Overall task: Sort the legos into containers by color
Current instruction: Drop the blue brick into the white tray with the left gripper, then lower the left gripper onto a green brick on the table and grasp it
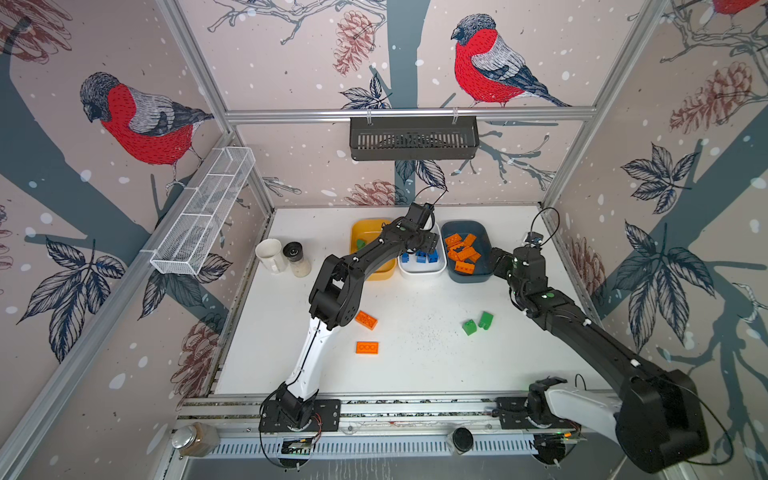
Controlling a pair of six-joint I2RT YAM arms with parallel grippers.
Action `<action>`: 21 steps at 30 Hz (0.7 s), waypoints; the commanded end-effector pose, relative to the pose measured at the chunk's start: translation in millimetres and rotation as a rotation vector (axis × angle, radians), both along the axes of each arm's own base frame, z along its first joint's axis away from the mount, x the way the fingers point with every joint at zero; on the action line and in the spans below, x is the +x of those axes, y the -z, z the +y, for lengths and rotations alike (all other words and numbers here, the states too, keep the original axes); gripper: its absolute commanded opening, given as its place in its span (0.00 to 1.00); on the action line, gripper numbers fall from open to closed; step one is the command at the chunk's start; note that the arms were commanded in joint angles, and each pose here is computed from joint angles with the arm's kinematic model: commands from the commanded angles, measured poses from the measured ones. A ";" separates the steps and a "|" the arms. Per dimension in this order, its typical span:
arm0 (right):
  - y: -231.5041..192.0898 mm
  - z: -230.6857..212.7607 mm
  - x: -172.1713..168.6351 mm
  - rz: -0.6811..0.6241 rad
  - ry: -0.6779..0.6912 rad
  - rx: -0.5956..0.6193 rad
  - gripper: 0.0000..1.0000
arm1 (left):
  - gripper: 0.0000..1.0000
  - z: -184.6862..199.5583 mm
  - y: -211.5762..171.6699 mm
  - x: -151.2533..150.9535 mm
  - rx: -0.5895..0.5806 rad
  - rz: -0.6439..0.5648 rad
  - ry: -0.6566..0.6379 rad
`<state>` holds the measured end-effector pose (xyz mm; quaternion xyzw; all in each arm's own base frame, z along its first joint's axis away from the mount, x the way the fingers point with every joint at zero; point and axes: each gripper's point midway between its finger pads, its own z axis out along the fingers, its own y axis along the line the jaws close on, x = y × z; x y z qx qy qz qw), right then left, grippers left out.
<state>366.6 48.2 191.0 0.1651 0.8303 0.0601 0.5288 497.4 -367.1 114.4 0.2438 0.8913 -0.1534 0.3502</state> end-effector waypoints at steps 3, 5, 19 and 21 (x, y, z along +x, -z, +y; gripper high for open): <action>5.1 -7.0 -8.6 0.004 0.030 -0.004 0.99 | 0.97 -18.7 -28.3 -45.3 -0.146 0.045 0.154; 7.7 -8.5 -12.0 0.007 0.034 -0.003 1.00 | 0.98 -25.1 -37.3 -73.1 -0.153 0.015 0.253; 3.0 -12.6 -16.9 -0.016 0.050 0.005 1.00 | 0.95 -88.0 40.2 -246.1 0.110 0.086 0.750; 3.7 -13.4 -18.7 -0.016 0.052 0.005 1.00 | 0.92 -95.0 51.6 -253.1 0.122 0.104 0.767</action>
